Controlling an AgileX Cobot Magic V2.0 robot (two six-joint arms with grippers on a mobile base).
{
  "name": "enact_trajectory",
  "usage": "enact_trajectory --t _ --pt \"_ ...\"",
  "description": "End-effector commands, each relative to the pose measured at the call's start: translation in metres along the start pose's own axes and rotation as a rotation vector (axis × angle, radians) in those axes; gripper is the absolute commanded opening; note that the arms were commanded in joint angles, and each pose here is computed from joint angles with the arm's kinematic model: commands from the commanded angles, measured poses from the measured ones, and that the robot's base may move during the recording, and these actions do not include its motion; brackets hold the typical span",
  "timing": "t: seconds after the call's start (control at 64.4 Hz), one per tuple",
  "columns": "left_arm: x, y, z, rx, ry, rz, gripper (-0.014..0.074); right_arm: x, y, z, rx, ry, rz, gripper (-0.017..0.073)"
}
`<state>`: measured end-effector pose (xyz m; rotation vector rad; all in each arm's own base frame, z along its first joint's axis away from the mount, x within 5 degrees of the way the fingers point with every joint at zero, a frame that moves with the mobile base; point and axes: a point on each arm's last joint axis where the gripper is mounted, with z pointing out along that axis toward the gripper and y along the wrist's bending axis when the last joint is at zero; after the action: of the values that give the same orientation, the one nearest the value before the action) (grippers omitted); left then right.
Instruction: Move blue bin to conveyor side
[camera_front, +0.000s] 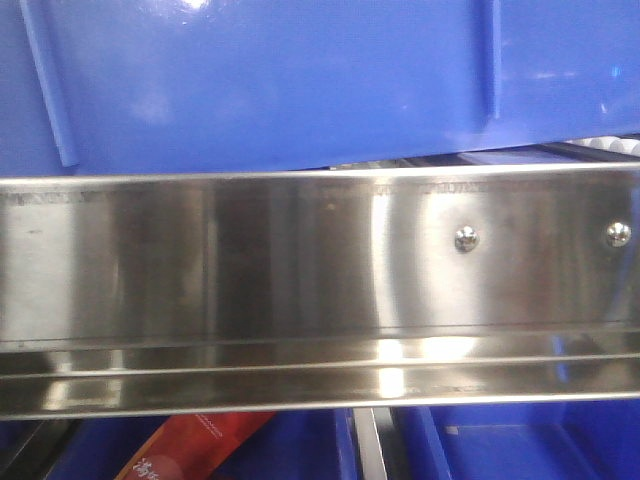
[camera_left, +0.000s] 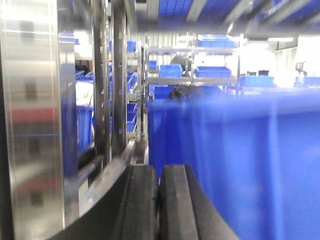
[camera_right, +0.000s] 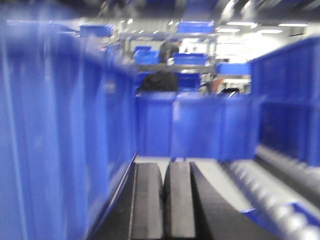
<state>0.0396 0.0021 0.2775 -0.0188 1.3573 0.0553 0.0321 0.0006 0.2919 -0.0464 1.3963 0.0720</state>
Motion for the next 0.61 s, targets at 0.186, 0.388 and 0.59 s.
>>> enact_trajectory --t 0.186,0.388,0.59 --pt "-0.083 0.003 0.023 -0.010 0.147 0.016 0.0004 -0.105 -0.002 0.021 0.043 0.109 0.012 -0.0089" --pt "-0.116 0.004 0.072 -0.011 0.309 0.006 0.0004 -0.145 -0.001 0.079 0.054 0.327 0.044 -0.0089" --pt "-0.129 0.004 0.123 -0.014 0.509 0.003 0.0004 -0.151 0.000 0.137 0.075 0.604 0.055 -0.0089"
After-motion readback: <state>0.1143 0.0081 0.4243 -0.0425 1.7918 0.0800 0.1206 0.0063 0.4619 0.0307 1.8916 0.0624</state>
